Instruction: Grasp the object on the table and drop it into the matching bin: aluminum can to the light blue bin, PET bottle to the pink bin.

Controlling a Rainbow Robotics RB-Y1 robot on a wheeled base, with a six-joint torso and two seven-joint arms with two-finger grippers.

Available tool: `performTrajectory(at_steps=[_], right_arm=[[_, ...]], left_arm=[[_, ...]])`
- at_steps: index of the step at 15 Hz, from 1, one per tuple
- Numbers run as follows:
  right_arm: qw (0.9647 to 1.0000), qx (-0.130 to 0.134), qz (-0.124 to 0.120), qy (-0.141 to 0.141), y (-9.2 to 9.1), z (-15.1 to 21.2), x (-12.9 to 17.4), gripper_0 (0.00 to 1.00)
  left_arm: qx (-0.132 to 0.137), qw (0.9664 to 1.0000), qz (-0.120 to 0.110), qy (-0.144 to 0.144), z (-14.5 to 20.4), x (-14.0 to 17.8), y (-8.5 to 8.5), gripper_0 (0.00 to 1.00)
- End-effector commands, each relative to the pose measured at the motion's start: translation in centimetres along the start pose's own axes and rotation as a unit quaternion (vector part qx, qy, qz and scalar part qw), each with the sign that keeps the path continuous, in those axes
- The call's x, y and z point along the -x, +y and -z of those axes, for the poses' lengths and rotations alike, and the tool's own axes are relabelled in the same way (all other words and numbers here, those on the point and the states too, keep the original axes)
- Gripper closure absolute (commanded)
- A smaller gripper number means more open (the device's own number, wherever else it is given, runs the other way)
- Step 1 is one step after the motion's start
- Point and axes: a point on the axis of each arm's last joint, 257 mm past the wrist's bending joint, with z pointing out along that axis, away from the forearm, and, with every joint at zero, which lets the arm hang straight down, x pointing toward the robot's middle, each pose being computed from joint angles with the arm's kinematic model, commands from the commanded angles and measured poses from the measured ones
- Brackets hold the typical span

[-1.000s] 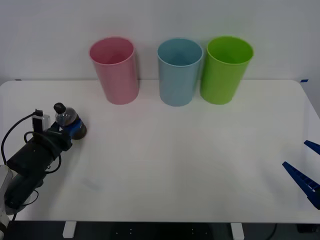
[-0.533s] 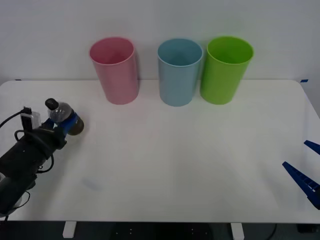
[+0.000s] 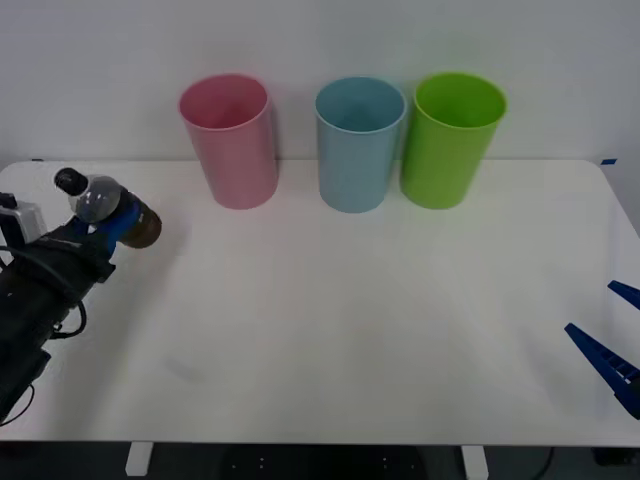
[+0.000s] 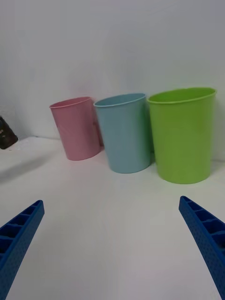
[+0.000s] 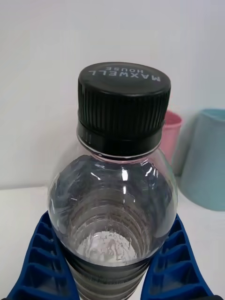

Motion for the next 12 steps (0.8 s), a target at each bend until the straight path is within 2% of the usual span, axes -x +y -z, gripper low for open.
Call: performTrajectory(at_steps=[1,6,11,12], right_arm=[[1.0,0.0,0.0,0.0,0.0,0.0,0.0,0.0],[1.0,0.0,0.0,0.0,0.0,0.0,0.0,0.0],[1.0,0.0,0.0,0.0,0.0,0.0,0.0,0.0],[1.0,0.0,0.0,0.0,0.0,0.0,0.0,0.0]], left_arm=[[-0.006,0.9997,0.014,-0.018,-0.3,3.0,-0.8,1.0],[-0.036,0.9969,0.053,-0.046,-2.0,8.3,-2.5,1.0],[-0.059,0.9942,0.07,-0.056,-5.9,11.7,-4.7,1.0],[-0.063,0.9942,0.067,-0.055,-7.0,11.9,-5.0,1.0]])
